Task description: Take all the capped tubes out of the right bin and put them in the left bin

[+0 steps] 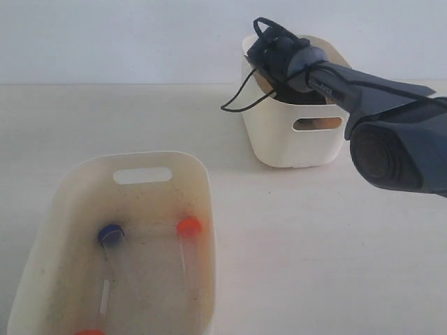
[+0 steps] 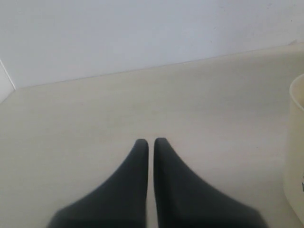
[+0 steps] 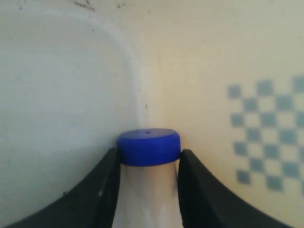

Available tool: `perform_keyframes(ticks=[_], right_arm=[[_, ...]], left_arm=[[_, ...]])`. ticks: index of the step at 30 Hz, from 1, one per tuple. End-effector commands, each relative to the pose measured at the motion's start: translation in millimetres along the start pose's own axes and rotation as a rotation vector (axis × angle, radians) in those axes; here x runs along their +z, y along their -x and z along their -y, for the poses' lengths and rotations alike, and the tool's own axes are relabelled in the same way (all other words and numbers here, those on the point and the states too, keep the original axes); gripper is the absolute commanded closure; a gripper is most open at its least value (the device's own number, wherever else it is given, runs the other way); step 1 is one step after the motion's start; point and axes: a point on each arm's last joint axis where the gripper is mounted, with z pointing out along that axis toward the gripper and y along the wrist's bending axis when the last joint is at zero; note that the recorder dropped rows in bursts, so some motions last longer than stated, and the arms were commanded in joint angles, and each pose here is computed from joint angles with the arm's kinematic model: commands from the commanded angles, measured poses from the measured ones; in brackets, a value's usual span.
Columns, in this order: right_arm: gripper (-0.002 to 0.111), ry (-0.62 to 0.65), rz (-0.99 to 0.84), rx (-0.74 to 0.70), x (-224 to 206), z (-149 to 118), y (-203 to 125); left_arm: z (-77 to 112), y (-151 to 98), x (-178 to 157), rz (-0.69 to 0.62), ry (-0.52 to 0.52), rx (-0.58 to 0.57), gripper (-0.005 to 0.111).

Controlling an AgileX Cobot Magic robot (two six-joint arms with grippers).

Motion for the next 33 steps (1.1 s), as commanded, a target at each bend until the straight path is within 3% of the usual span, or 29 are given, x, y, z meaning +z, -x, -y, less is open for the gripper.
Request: perform_keyframes(ticks=[1,10,16,21,23,27,33], right_arm=[[0.108,0.021,0.082,0.062,-43,27,19],[0.108,0.105,0.225,0.184,-133,82,40],[0.108,0.410,0.257,0.343,-216,113,34],[0.108,0.477,0.293,0.256,-268,118,12],[0.108,0.442,0.322,0.228,-280,121,5],[0.108,0.416,0.311,0.164,-277,122,-1],[0.108,0.367,0.157,0.042,-217,94,-7]], left_arm=[[-0.2,3,-1,0.021,0.001,-0.013,0.102],[-0.2,3,-1,0.021,0.001,-0.013,0.102],[-0.2,3,-1,0.021,0.001,-0.013,0.102],[-0.2,3,-1,0.021,0.001,-0.013,0.102],[-0.2,3,-1,0.021,0.001,-0.013,0.102],[-0.2,3,-1,0.021,0.001,-0.013,0.102],[-0.2,3,-1,0.021,0.001,-0.013,0.102]])
